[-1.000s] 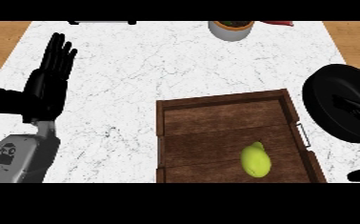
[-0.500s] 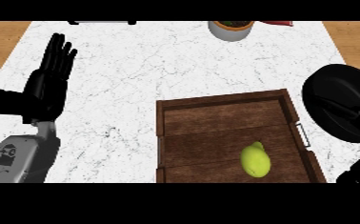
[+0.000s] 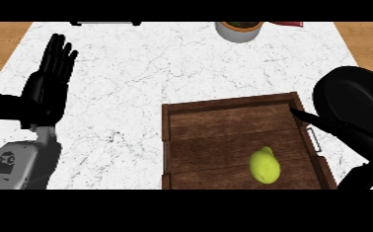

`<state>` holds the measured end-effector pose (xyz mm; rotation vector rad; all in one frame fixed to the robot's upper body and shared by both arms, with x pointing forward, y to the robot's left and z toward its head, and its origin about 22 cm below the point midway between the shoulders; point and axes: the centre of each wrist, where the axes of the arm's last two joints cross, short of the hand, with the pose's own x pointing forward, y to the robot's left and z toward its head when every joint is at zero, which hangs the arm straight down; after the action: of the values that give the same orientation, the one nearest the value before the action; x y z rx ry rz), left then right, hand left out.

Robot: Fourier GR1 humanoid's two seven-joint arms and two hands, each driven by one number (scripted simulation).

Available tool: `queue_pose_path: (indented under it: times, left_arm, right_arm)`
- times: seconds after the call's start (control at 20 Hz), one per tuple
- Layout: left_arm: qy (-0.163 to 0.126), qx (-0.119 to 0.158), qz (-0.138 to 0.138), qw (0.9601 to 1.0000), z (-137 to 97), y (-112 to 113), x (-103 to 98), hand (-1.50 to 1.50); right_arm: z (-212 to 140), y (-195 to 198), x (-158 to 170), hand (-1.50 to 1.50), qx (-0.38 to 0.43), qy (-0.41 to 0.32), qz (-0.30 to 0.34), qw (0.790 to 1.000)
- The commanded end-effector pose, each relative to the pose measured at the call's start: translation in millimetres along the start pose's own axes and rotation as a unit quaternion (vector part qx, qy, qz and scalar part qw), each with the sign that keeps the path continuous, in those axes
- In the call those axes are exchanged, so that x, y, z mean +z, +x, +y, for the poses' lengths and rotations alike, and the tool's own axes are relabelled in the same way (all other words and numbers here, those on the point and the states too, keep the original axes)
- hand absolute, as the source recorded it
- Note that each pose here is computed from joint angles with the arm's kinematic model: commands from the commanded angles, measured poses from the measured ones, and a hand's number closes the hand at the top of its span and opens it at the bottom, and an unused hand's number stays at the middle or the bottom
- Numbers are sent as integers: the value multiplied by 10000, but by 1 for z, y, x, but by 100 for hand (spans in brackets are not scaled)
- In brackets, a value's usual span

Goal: Pick the pear from the tray and place it in the pot

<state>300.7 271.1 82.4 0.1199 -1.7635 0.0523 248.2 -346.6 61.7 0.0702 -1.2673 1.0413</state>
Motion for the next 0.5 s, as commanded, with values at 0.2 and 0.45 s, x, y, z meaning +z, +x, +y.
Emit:
queue_pose_path:
  times: [0.2, 0.45]
  left_arm:
    - [10, 1, 24, 10000, -7, -19, -1, 0]
    - [-47, -48, 23, 10000, -2, 2, -3, 0]
  right_arm:
    - [36, -1, -22, -150, 20, -128, -249, 9996]
    - [28, -4, -38, -150, 122, -123, -271, 9995]
